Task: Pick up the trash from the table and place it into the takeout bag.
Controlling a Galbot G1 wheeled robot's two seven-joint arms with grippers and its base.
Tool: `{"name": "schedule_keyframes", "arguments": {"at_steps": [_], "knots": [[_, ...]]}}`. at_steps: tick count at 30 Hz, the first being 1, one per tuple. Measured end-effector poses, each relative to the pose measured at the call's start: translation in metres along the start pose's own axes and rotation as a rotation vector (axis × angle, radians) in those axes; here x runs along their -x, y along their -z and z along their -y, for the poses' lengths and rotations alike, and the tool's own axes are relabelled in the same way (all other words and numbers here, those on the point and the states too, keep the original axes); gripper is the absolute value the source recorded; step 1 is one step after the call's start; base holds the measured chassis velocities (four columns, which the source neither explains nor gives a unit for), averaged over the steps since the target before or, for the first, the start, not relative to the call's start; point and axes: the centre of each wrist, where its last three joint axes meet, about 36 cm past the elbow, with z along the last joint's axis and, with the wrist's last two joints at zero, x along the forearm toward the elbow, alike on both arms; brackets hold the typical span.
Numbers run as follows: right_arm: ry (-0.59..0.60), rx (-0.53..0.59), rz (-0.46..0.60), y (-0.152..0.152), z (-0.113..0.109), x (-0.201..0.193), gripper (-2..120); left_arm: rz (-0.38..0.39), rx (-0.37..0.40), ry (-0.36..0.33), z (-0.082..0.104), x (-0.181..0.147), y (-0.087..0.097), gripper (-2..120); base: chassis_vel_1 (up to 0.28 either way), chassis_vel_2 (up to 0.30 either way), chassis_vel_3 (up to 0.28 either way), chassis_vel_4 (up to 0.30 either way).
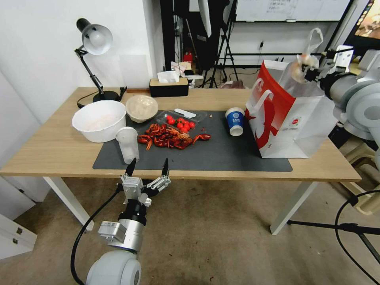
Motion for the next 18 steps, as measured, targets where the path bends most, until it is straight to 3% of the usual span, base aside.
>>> {"name": "schedule_keyframes", "arguments": {"at_steps": [3, 6, 18], "knots": [[-0.016, 0.003, -0.018, -0.003, 0.003, 0.004, 10, 0.000, 0.000, 0.000, 0.000, 0.000, 0.000, 100, 0.000, 0.000, 0.000, 0.000], [-0.026, 0.002, -0.035, -0.006, 0.005, 0.007, 25, 0.001, 0.001, 0.000, 0.000, 0.000, 0.000, 100, 0.000, 0.000, 0.000, 0.000], [-0.048, 0.007, -0.038, -0.003, 0.014, 0.007, 63, -0.007, -0.001, -0.003, 0.000, 0.003, -0.005, 100, 0.000, 0.000, 0.000, 0.000]]}}
